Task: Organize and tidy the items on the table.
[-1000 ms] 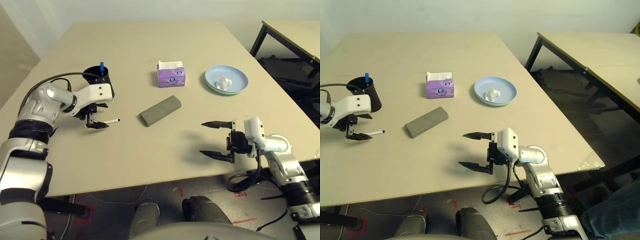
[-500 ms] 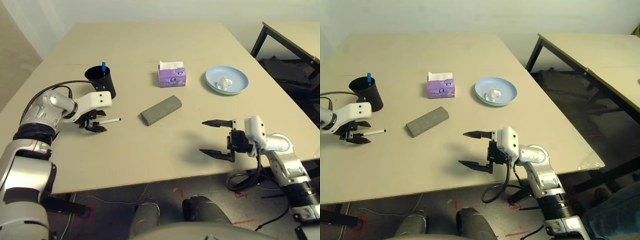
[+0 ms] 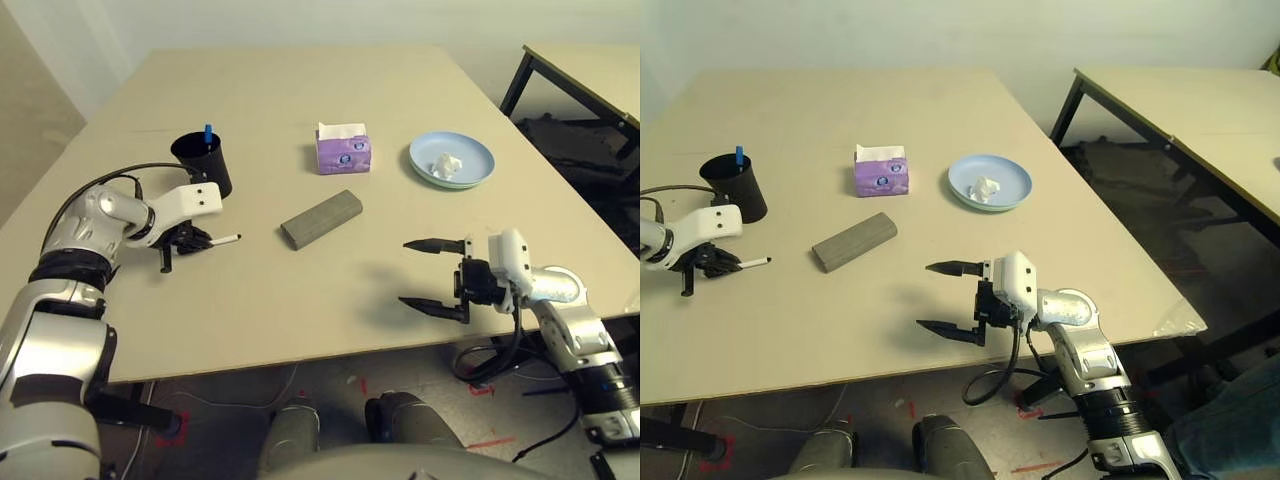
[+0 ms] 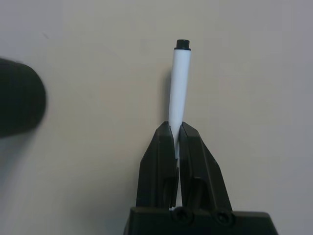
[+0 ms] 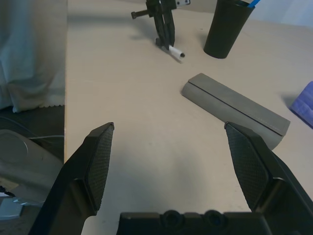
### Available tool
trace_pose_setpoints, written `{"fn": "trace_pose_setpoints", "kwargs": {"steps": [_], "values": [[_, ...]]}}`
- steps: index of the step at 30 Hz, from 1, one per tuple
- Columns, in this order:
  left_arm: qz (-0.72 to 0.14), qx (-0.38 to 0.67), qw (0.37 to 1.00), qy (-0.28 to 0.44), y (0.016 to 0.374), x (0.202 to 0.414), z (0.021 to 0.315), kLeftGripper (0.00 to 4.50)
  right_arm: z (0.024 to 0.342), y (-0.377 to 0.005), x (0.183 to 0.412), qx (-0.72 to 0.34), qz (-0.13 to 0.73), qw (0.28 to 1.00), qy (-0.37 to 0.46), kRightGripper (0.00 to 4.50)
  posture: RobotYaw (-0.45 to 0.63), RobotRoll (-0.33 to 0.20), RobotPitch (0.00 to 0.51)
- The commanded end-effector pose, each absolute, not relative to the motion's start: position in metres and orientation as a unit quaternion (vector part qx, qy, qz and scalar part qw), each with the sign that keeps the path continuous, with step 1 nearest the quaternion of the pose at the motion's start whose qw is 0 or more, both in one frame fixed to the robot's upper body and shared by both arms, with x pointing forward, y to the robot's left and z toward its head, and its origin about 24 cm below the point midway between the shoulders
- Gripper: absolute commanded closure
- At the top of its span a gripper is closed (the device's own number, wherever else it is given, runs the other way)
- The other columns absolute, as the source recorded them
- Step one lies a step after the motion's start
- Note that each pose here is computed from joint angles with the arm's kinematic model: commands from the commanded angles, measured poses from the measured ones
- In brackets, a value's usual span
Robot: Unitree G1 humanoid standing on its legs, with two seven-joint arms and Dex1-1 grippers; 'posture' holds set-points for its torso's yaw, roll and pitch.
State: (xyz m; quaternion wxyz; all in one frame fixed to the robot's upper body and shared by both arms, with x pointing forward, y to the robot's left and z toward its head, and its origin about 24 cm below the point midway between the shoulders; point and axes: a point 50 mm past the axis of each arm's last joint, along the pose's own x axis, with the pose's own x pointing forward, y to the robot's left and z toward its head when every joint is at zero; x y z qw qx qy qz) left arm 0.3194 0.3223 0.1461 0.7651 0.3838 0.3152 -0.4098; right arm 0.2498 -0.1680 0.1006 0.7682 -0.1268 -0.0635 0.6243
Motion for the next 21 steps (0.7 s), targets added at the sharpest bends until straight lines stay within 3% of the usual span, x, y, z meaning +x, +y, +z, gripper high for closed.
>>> {"fn": "trace_pose_setpoints", "kwargs": {"steps": [1, 6, 13, 21], "values": [[-0.41, 0.312, 0.821, 0.245, 0.319, 0.316, 0.165, 4.49, 0.106, -0.172, 0.257, -0.11, 0.599, 0.79, -0.071, 0.0, -0.01, 0.0, 0.058], [-0.359, 0.232, 0.89, 0.157, 0.323, 0.3, 0.176, 4.49, 0.109, -0.179, 0.268, -0.069, 0.53, 0.842, -0.074, 0.0, 0.01, 0.0, 0.057], [-0.203, 0.152, 0.967, 0.019, 0.333, 0.28, 0.183, 4.49, 0.096, -0.187, 0.27, -0.056, 0.475, 0.877, -0.038, 0.0, 0.04, 0.0, 0.052], [-0.09, 0.133, 0.982, -0.101, 0.334, 0.297, 0.207, 4.49, 0.092, -0.187, 0.273, -0.053, 0.468, 0.882, -0.02, 0.0, 0.05, 0.0, 0.047]]}}
